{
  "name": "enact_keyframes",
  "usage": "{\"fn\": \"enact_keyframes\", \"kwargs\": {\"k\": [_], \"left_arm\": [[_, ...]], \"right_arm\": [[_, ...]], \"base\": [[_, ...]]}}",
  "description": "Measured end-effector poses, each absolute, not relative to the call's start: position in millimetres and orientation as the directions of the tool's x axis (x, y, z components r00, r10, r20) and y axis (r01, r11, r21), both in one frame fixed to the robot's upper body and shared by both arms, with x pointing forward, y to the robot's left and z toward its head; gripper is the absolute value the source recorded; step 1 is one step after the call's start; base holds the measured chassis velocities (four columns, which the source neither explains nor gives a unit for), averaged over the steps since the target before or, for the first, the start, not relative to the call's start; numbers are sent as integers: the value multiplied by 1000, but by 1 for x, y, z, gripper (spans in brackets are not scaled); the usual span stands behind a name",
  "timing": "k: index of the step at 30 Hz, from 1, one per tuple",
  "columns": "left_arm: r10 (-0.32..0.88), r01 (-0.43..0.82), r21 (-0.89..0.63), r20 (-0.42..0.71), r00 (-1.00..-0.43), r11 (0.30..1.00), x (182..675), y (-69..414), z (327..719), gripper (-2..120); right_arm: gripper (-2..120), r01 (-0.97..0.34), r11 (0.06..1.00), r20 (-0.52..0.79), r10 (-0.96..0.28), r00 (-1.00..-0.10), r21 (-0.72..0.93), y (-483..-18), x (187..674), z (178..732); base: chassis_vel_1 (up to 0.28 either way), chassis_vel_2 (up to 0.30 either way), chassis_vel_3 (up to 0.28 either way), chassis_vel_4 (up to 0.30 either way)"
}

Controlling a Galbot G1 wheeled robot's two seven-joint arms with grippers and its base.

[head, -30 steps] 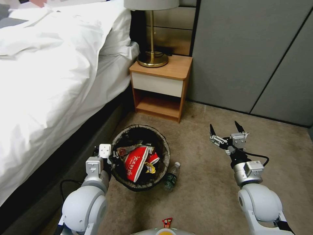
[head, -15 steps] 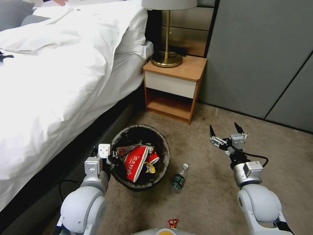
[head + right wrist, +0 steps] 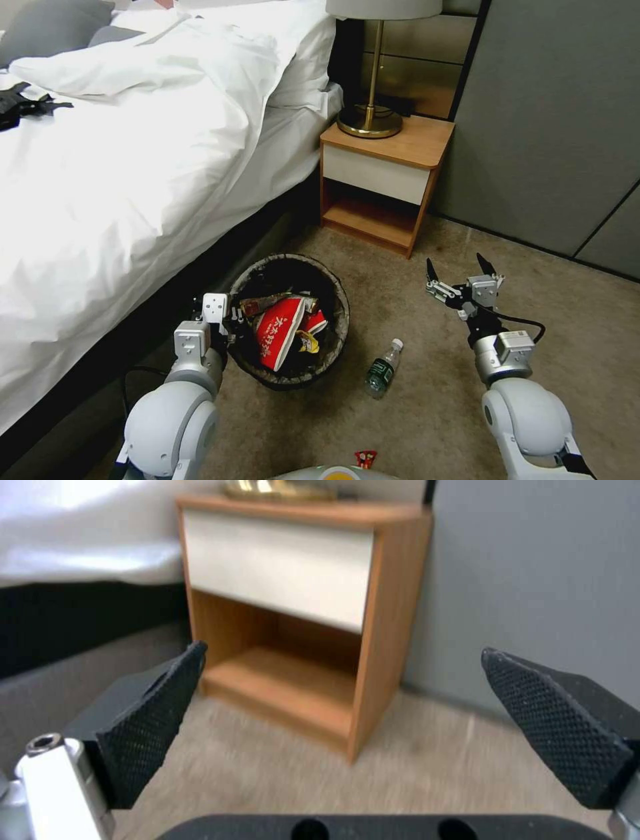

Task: Pick up the trash bin, then pick up the garbage from the floor and place it into the trash bin.

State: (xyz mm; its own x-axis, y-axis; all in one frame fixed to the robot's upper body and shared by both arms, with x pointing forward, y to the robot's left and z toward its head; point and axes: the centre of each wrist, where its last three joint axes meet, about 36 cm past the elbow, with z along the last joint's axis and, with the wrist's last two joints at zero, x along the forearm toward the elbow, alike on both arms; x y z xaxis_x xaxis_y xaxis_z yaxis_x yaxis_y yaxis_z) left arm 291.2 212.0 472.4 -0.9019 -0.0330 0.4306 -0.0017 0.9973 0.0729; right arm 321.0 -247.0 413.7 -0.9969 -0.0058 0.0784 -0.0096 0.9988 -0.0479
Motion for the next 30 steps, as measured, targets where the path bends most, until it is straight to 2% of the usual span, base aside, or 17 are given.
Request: {"fn": "enact_keyframes", "kwargs": {"k": [2, 3, 5, 6, 7, 8, 11, 12, 15, 21, 27, 30], "left_arm": [[-39, -5, 79, 432, -901, 997, 292, 213, 471, 0], [-39, -5, 79, 432, -901, 997, 292, 213, 471, 0], [-41, -6, 82, 432, -901, 997, 292, 213, 471, 0], [-41, -6, 82, 432, -901, 997, 292, 213, 471, 0], [-41, -6, 82, 432, -901, 997, 292, 213, 471, 0], [-43, -7, 84, 432, -901, 996, 291, 212, 471, 0], [-45, -9, 86, 434, -900, 996, 291, 212, 470, 0], [-45, -9, 86, 434, -900, 996, 291, 212, 470, 0], [-49, -12, 89, 435, -899, 996, 291, 213, 470, 0], [-51, -12, 91, 440, -896, 996, 290, 213, 469, 0], [-63, -23, 96, 445, -893, 995, 290, 214, 468, 0], [-64, -22, 98, 448, -892, 995, 290, 215, 468, 0]], "right_arm": [[100, 9, 1000, 205, 9, -979, -1, -239, 325, 421], [100, 9, 1000, 205, 9, -979, -1, -239, 325, 421], [100, 14, 998, 334, -6, -943, 57, -235, 333, 424], [100, 21, 994, 436, -29, -900, 110, -232, 342, 424], [100, 21, 994, 436, -29, -900, 110, -232, 342, 424], [100, 30, 988, 518, -55, -854, 154, -231, 353, 421], [100, 43, 971, 634, -121, -764, 237, -229, 381, 412], [100, 43, 971, 634, -121, -764, 237, -229, 381, 412], [100, 89, 940, 723, -189, -664, 328, -218, 418, 402], [100, 144, 914, 781, -232, -579, 378, -202, 444, 382], [100, 219, 913, 854, -207, -477, 344, -193, 469, 334], [100, 237, 918, 871, -184, -455, 318, -192, 476, 318]], "base": [[0, 0, 0, 0], [0, 0, 0, 0], [0, 0, 0, 0], [0, 0, 0, 0], [0, 0, 0, 0], [0, 0, 0, 0], [0, 0, 0, 0], [0, 0, 0, 0], [0, 0, 0, 0], [0, 0, 0, 0], [0, 0, 0, 0], [0, 0, 0, 0]]}}
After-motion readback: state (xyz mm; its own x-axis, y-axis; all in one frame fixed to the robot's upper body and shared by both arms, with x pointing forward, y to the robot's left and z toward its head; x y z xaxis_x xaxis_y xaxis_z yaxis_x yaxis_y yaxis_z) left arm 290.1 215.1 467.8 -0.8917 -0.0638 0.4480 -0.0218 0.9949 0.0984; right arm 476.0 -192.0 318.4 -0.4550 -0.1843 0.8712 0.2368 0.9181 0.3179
